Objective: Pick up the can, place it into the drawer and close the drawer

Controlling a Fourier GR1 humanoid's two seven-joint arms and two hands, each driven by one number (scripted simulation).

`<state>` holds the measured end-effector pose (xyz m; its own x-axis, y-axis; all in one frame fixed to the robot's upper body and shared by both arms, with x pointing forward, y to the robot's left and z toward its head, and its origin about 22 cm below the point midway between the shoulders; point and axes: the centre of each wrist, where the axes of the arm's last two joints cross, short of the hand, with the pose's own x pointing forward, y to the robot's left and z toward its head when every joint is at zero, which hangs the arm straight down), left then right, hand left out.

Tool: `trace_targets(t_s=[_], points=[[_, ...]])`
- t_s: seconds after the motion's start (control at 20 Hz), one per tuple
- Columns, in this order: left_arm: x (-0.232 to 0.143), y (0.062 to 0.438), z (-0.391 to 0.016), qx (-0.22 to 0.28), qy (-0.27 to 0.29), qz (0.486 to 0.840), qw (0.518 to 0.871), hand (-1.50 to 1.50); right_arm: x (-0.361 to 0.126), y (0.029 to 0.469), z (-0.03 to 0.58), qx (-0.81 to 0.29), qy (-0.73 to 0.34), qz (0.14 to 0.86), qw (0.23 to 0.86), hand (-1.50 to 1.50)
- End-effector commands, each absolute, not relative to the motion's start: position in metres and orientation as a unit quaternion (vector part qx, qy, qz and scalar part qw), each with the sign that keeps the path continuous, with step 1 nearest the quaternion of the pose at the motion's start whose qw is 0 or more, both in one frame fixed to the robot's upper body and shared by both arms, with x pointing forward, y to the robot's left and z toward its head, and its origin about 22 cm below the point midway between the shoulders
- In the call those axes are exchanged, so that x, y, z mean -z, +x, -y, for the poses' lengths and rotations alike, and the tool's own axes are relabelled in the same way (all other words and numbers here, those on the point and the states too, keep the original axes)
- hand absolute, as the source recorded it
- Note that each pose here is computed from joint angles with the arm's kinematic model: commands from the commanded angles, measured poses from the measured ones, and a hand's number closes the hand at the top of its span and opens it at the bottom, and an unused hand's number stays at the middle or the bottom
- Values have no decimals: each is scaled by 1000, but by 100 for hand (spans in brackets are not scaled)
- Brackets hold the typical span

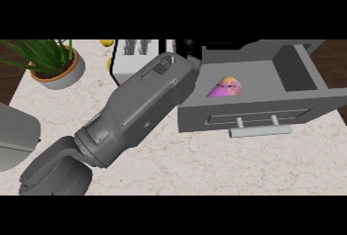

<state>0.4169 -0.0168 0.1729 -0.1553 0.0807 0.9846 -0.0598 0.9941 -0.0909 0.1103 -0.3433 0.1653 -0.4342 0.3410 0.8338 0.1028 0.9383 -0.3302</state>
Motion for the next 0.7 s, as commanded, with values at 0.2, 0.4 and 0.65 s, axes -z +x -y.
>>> trace_targets(t_s=[0.2, 0.4, 0.65], points=[[-187, 413, 25, -61, -17, 769, 636, -150, -182, 138, 300, -199, -212, 832, 473, -150], [-191, 407, 32, -60, -15, 762, 645, -150, -174, 176, 291, -245, -229, 817, 468, -150], [-200, 414, 29, -66, -23, 754, 653, -150, -165, 200, 254, -279, -267, 806, 448, -150]])
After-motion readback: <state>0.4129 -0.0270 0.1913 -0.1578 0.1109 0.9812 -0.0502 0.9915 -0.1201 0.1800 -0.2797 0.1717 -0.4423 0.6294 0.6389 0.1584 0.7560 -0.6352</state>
